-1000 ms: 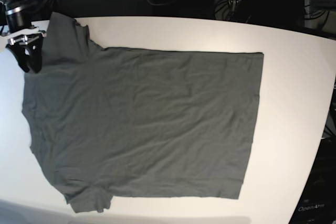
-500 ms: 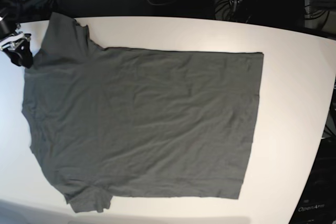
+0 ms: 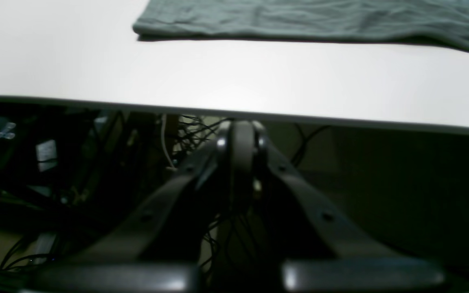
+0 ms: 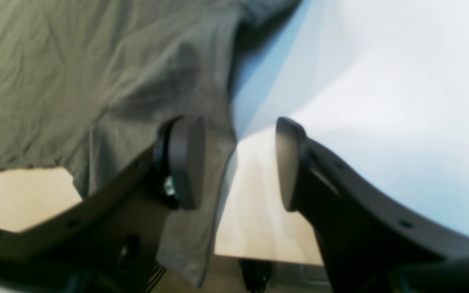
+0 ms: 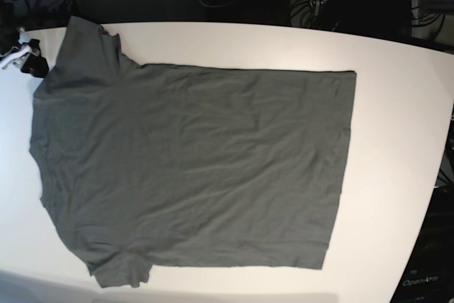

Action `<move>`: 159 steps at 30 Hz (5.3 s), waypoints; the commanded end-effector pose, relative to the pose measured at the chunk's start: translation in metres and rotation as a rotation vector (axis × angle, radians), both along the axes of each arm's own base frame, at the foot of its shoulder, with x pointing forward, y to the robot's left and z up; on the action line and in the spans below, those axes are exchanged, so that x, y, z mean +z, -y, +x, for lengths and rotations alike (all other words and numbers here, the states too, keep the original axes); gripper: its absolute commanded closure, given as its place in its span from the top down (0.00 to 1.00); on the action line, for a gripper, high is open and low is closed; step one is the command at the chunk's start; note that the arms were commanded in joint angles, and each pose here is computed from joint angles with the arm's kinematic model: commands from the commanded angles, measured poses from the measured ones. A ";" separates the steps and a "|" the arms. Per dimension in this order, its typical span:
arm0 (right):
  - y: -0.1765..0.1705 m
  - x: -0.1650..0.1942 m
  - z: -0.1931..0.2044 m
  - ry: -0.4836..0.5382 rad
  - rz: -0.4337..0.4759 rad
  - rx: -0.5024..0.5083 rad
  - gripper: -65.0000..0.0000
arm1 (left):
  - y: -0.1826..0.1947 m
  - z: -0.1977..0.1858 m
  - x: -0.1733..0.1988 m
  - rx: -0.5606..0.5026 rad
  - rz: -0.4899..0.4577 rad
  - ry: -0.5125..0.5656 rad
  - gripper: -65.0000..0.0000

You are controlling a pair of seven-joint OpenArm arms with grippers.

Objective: Fold the T-shirt properly
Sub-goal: 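Pull the grasped shoulder corner outward with the right gripper, straightening the shirt, then move the left gripper to the shirt's hem corner and open it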

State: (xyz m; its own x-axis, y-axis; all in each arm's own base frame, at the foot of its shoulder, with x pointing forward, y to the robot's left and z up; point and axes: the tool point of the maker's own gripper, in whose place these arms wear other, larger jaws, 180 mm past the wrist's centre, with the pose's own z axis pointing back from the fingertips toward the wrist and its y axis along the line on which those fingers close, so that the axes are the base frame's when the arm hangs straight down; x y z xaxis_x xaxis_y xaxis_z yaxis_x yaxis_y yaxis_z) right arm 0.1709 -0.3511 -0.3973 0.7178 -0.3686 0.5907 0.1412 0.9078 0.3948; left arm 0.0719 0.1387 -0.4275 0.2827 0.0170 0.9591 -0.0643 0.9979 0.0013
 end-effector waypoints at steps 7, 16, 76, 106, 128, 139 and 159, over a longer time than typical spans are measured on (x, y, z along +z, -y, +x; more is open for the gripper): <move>0.005 0.013 0.007 0.040 -0.023 0.027 0.44 | 0.000 -0.004 0.006 0.000 0.004 0.023 0.02; -0.015 0.004 0.010 0.017 0.003 0.085 0.44 | 0.000 -0.003 0.007 0.000 0.004 0.026 0.02; -0.027 0.001 0.034 0.004 -0.043 0.177 0.02 | 0.002 -0.010 0.008 0.005 -0.002 0.017 0.02; -0.039 -0.005 0.033 -0.011 -0.031 0.215 0.02 | -0.002 0.020 0.067 0.068 -0.091 -0.058 0.02; -0.039 -0.005 0.033 -0.015 -0.033 0.219 0.02 | -0.077 0.104 0.052 -0.010 -0.133 -0.424 0.02; -0.039 -0.005 0.033 -0.015 -0.033 0.219 0.02 | -0.085 0.112 0.045 0.003 -0.123 -0.428 0.02; -0.039 -0.005 0.034 -0.014 -0.033 0.221 0.01 | -0.104 0.122 0.020 0.067 -0.133 -0.458 0.02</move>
